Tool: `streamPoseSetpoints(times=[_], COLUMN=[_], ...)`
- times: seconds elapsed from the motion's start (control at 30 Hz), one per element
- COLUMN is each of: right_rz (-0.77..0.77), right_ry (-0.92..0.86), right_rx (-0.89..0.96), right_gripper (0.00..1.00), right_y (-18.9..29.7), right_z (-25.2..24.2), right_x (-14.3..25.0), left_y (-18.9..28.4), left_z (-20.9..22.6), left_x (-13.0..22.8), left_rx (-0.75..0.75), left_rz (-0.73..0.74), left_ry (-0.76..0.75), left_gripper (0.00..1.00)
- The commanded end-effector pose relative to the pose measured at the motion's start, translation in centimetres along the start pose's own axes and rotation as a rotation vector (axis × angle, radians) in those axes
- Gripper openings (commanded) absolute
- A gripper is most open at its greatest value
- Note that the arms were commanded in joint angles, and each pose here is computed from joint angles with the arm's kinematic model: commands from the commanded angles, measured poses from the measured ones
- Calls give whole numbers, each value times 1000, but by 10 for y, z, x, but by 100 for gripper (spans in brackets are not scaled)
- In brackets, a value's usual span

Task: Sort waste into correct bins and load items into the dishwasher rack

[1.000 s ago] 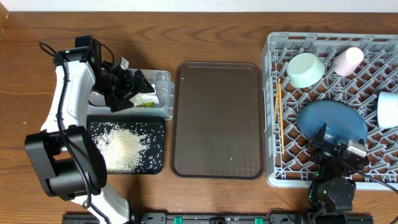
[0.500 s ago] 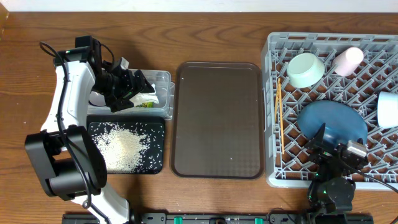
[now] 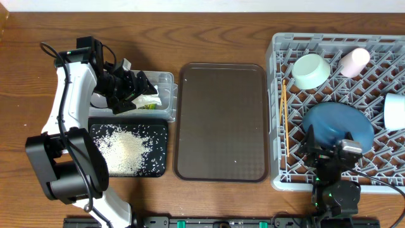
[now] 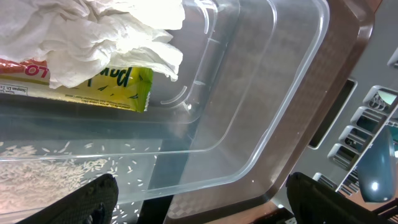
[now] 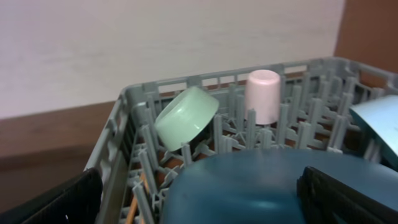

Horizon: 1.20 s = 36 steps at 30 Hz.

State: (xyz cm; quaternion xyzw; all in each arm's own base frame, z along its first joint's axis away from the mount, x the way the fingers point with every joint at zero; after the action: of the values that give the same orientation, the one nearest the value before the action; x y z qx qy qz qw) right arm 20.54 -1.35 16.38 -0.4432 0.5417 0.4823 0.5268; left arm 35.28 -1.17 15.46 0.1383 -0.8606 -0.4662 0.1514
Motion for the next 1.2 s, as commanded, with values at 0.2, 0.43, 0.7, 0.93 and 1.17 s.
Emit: streamPoseSetpoints(times=[0.2,0.43,0.7,0.93,1.17], right_rz=[1,1,1,1,1], right_ry=[99,100,100,100,100], right_rx=[-52,-52,-51,-51,-51], right_gripper=[99,99,99,99,99], right_y=[1,1,1,1,1], right_z=[7,7,7,7,7], right_x=[1,1,1,1,1], left_y=[8,8,8,8,8], left_z=[-3,-3,-3,-3,-3], left_x=[-2,-2,-2,-2,-2], left_rx=[-6,-6,-6,-6,-6], left_rz=[-25,-25,-25,-25,-25], left_ry=[1,1,1,1,1], left_gripper=[89,89,89,90,89])
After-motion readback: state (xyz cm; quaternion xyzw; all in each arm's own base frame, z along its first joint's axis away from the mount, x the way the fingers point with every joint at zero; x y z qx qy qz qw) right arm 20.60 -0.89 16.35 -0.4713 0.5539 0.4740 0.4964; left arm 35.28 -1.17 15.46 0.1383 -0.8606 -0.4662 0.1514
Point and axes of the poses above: each gripper's point midway between its finger pads, its own y axis back along the fingers, its own z axis along the line the jaws close on, x = y × z, the point moved 4 cm from there along y, back along the fingers, and after that the axes turned 5 degrees about y, right-handed, at the moved point
